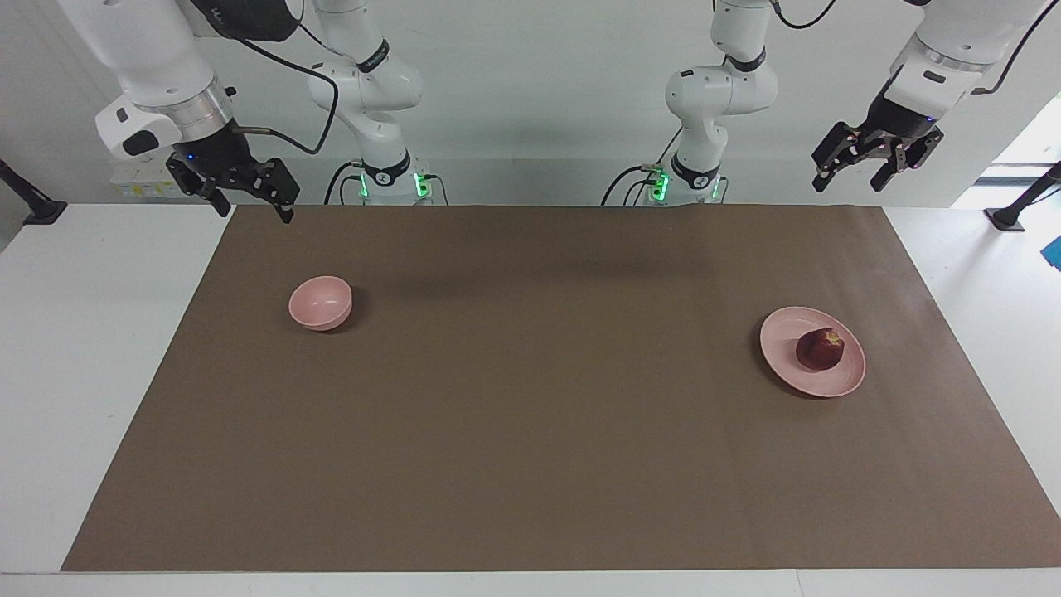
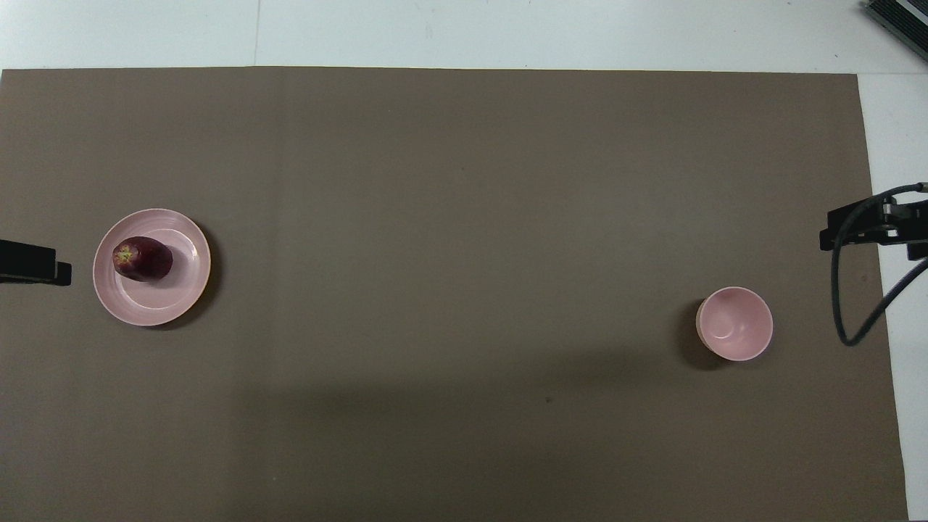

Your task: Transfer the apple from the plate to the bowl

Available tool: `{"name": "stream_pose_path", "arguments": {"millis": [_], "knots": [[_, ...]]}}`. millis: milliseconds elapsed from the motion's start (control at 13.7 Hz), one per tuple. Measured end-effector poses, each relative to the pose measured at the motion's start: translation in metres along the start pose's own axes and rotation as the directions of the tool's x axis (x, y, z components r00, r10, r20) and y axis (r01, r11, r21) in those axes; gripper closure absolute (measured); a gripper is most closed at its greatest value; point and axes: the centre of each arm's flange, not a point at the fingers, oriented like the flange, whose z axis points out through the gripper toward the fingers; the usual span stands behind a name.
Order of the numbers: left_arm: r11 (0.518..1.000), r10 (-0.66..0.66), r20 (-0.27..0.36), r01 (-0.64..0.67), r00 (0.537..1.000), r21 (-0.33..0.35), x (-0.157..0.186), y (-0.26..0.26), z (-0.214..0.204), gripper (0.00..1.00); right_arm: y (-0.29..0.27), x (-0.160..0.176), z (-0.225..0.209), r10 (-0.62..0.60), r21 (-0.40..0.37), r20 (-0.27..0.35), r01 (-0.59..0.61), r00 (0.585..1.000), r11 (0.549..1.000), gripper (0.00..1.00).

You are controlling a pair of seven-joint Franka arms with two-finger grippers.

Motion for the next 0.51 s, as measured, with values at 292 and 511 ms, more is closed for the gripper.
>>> {"name": "stream_pose_path", "arguments": {"millis": [292,511], "knots": [[1.000,0.000,0.001,0.000,1.000,0.000,-0.0005,0.0000,0.0006,0.00,0.0000,0.0000,0.0000,0.000,0.000,0.000,0.000,1.000,1.000,0.00],[1.000,0.000,0.005,0.000,1.000,0.001,-0.0023,-0.0001,0.0021,0.00,0.0000,0.0000,0.0000,0.000,0.000,0.000,0.000,1.000,1.000,0.00]]}}
